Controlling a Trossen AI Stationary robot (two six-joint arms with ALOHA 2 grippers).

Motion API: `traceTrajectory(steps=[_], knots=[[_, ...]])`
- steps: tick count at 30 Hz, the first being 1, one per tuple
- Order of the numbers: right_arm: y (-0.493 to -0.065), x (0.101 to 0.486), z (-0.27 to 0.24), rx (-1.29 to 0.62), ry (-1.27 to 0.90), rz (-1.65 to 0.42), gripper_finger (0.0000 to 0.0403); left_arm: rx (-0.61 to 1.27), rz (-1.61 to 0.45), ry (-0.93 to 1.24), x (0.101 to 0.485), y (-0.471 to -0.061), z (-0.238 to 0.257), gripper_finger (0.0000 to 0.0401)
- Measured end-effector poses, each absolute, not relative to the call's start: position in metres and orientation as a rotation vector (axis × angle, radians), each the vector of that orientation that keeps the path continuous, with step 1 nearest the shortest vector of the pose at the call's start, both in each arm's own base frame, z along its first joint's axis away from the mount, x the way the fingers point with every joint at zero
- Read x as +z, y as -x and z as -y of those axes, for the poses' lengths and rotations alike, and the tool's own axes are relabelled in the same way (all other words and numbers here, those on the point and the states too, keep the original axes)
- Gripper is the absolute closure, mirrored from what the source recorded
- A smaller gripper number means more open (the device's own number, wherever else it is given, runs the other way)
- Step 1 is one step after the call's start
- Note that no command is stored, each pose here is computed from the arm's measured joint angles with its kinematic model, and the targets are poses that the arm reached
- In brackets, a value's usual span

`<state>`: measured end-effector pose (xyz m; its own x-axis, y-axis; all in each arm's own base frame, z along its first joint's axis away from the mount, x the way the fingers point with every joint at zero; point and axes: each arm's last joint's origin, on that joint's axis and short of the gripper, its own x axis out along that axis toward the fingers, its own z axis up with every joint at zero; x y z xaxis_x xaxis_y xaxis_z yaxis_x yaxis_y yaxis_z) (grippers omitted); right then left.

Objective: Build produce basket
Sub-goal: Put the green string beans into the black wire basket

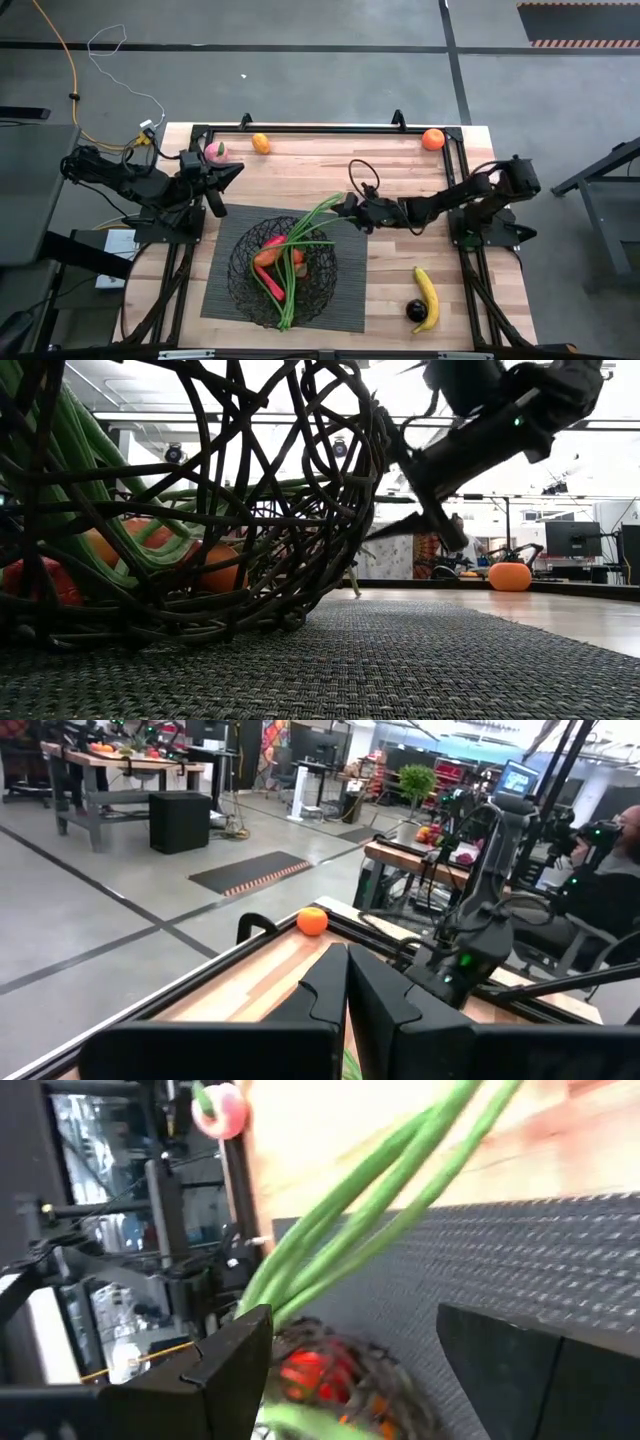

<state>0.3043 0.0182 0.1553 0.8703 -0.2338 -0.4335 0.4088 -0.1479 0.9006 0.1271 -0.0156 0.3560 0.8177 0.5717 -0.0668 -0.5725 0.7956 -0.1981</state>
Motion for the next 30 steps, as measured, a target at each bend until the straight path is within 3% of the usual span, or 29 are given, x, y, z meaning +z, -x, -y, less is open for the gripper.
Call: traceTrajectory(steps=[10, 24, 30], knots=[[-0.323, 0.132, -0.002, -0.573, -1.744, 0.007, 0.0139, 0.615, -0.009, 0.203, 0.356, -0.127, 0.016, 0.0401], [-0.363, 0.127, 0.011, -0.587, -1.651, 0.020, 0.0139, 0.603, -0.011, 0.205, 0.356, -0.127, 0.016, 0.0401], [-0.362, 0.127, 0.013, -0.604, -1.629, 0.033, 0.0167, 0.598, -0.011, 0.205, 0.356, -0.127, 0.016, 0.0401]])
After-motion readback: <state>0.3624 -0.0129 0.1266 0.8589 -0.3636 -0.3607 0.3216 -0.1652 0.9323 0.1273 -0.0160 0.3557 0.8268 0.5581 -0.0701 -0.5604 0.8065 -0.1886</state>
